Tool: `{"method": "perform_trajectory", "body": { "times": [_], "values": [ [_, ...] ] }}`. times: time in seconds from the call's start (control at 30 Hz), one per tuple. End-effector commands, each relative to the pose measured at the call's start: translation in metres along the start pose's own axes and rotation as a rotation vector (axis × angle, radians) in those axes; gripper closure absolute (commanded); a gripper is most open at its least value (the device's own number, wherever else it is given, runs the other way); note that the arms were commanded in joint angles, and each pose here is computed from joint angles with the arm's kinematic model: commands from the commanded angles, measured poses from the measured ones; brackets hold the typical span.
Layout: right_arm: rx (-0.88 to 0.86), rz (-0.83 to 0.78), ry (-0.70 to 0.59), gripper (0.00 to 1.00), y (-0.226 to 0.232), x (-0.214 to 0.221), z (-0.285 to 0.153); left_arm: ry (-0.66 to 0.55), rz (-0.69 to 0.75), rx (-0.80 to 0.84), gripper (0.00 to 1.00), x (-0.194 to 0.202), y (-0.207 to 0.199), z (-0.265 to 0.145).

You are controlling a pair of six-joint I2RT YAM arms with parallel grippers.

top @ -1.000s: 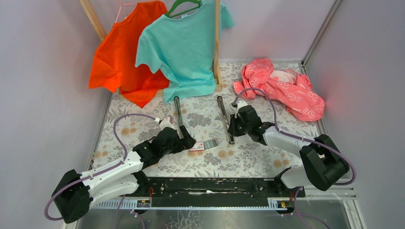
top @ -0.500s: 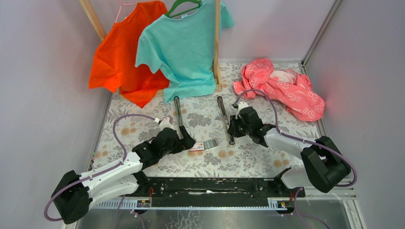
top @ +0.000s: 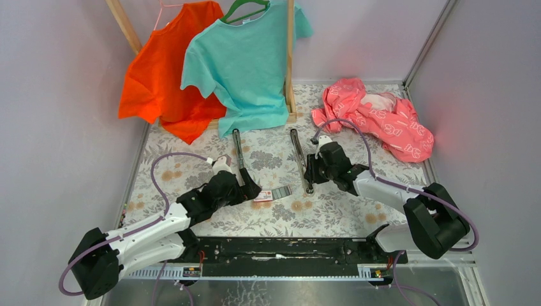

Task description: Load the staples into the stapler

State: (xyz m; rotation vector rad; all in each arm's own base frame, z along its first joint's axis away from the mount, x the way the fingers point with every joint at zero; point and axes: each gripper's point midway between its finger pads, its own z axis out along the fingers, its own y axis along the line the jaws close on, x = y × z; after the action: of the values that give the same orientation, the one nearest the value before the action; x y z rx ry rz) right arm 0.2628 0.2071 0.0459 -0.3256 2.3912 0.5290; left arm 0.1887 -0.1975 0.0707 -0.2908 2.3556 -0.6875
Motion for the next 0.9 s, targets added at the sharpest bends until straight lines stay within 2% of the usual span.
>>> {"method": "perform_trajectory", "body": {
  "times": [0.0, 0.1, 0.4, 0.87],
  "values": [
    [0.006, -0.013, -0.079, 0.59, 0.007, -0.036, -0.011, -0.022, -0.010, 0.034, 0.00, -0.005, -0.007, 0.000],
    [0.044, -0.006, -0.075, 0.54, 0.002, -0.040, -0.009, -0.016, -0.009, 0.038, 0.00, -0.003, -0.008, 0.001],
    [0.222, 0.015, -0.048, 0.47, -0.025, -0.048, 0.002, -0.002, -0.002, 0.038, 0.00, -0.001, -0.009, 0.003],
    [0.228, 0.002, 0.070, 0.44, -0.029, -0.024, 0.014, -0.003, 0.004, 0.040, 0.00, -0.001, -0.010, 0.004]
  ]
}}
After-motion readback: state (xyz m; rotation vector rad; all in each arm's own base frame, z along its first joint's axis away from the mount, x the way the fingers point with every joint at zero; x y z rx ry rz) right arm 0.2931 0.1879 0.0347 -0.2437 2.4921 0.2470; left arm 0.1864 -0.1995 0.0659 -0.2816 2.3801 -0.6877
